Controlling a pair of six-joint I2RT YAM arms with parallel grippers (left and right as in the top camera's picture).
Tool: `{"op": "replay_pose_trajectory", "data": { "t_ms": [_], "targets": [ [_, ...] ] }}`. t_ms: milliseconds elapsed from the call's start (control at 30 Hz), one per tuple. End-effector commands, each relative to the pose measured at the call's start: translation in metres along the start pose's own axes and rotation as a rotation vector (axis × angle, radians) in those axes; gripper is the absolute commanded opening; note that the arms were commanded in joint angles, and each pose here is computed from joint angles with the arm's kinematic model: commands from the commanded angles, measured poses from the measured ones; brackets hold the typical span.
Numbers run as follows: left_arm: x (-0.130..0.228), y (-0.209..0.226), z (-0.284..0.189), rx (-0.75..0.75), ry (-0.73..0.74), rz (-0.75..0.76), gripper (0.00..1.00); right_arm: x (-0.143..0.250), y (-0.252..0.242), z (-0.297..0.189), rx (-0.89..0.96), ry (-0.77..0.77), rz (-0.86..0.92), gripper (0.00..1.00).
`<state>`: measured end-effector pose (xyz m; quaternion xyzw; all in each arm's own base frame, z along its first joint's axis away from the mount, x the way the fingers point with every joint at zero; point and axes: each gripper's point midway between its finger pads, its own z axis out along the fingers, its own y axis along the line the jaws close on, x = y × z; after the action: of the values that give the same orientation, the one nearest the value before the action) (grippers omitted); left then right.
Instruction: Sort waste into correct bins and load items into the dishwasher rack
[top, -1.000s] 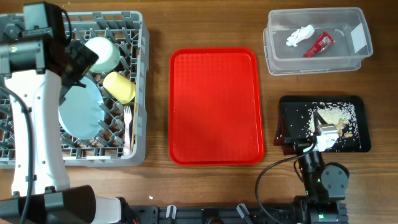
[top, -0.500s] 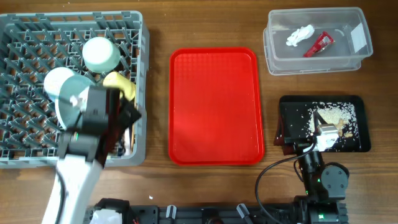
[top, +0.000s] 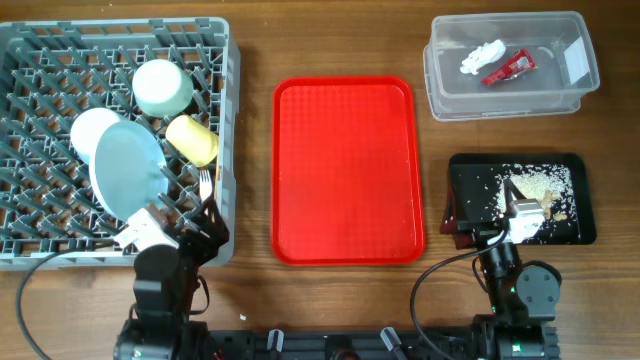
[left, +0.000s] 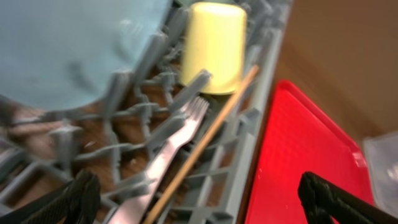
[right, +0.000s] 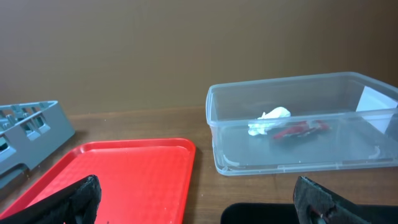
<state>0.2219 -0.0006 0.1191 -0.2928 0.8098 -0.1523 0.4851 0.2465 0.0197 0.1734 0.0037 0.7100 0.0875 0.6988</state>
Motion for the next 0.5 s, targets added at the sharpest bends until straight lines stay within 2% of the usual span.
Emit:
{"op": "replay_pose_trajectory", "data": {
  "t_ms": [0, 300, 467],
  "targets": [
    [0.02, -0.009, 0.008, 0.14, -0.001, 0.121, 1.0, -0.002, -0.002, 0.0, 0.009, -0.008, -0.015, 1.0],
    [-0.01, -0.034, -0.007, 0.249, -0.168, 0.236, 1.0, -0.002, -0.002, 0.0, 0.009, -0.008, -0.015, 1.0],
    [-0.047, -0.061, -0.023, 0.35, -0.358, 0.267, 1.0, -0.002, -0.002, 0.0, 0.009, -0.008, -0.016, 1.0]
  ]
}}
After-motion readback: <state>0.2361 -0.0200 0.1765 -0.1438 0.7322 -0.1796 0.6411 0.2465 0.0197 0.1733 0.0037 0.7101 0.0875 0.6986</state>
